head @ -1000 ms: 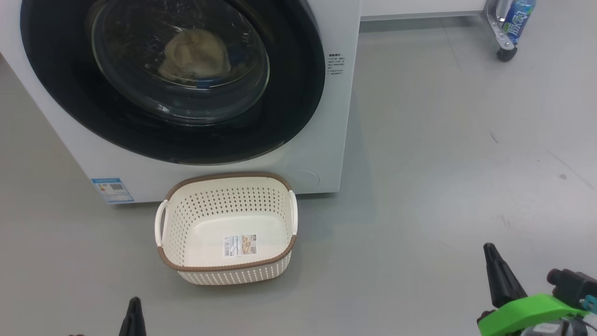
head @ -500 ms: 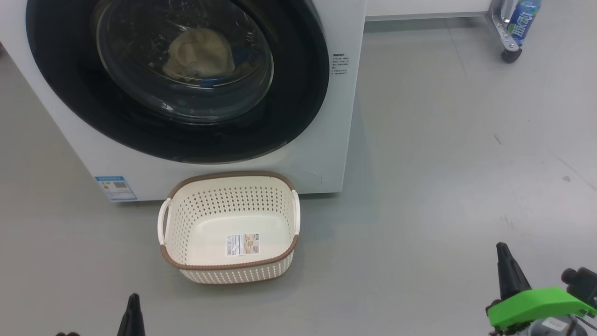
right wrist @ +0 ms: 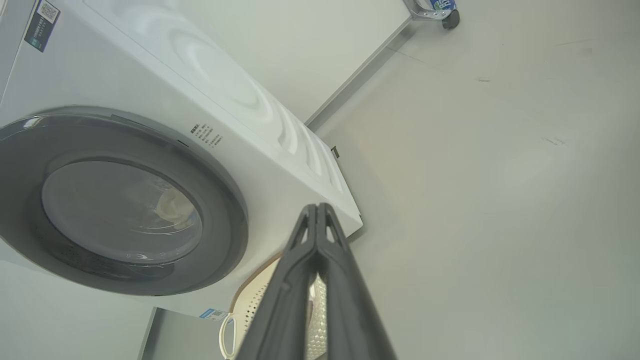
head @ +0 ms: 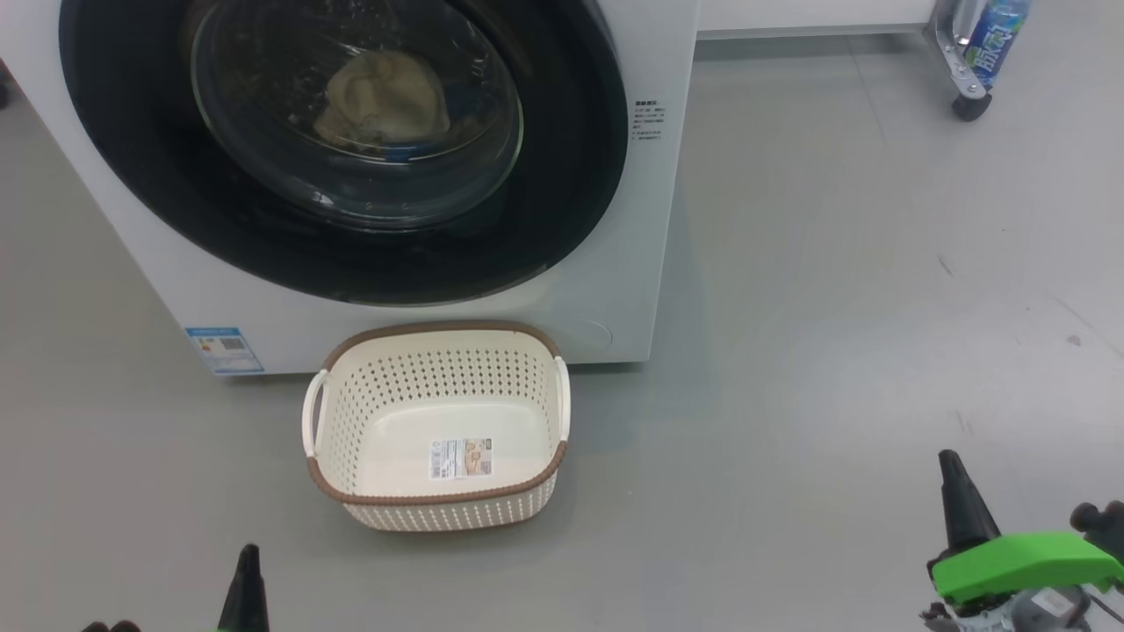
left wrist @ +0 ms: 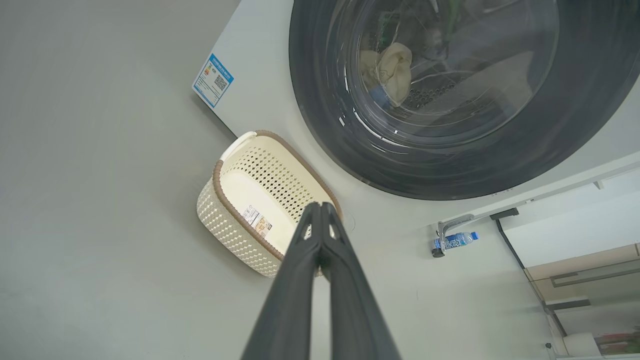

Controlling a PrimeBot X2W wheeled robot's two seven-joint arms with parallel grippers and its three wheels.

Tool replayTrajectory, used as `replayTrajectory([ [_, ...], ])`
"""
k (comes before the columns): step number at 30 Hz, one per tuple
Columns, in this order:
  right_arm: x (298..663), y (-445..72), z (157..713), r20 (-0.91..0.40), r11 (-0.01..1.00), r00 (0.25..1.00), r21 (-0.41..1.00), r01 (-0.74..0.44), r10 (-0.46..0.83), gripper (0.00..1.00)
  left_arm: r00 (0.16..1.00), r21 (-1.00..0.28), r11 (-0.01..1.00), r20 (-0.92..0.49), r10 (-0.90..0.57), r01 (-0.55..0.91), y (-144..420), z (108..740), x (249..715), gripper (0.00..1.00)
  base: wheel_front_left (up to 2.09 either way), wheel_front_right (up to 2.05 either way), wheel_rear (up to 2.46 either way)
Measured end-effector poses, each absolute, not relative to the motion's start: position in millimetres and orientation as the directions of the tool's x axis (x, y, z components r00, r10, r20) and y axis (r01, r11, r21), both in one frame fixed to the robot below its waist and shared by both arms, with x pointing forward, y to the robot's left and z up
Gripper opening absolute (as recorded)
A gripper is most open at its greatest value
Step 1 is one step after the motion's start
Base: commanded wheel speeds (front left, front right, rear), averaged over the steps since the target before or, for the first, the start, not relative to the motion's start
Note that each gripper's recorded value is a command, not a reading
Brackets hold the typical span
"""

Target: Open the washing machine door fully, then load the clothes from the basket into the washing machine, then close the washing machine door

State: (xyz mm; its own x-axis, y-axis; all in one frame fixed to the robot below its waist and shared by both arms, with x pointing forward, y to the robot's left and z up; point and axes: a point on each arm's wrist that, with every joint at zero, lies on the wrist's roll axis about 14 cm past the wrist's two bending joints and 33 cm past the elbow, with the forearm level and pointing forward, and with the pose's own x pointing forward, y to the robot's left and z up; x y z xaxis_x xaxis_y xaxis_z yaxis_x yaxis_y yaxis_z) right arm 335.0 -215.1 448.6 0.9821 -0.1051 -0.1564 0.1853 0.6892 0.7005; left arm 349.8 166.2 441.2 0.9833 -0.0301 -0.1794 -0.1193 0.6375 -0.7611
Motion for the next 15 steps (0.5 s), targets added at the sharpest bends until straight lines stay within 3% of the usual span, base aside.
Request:
replayTrajectory([
  [15, 341.6, -215.0, 450.9, -0.162, 0.561, 0.982, 0.806, 0.189, -0.099, 0.00, 0.984, -0.846, 0.513, -0.177, -0.019, -0.142, 171.7, 445.8, 354.7, 0.00, 0.00, 0.00, 0.00],
])
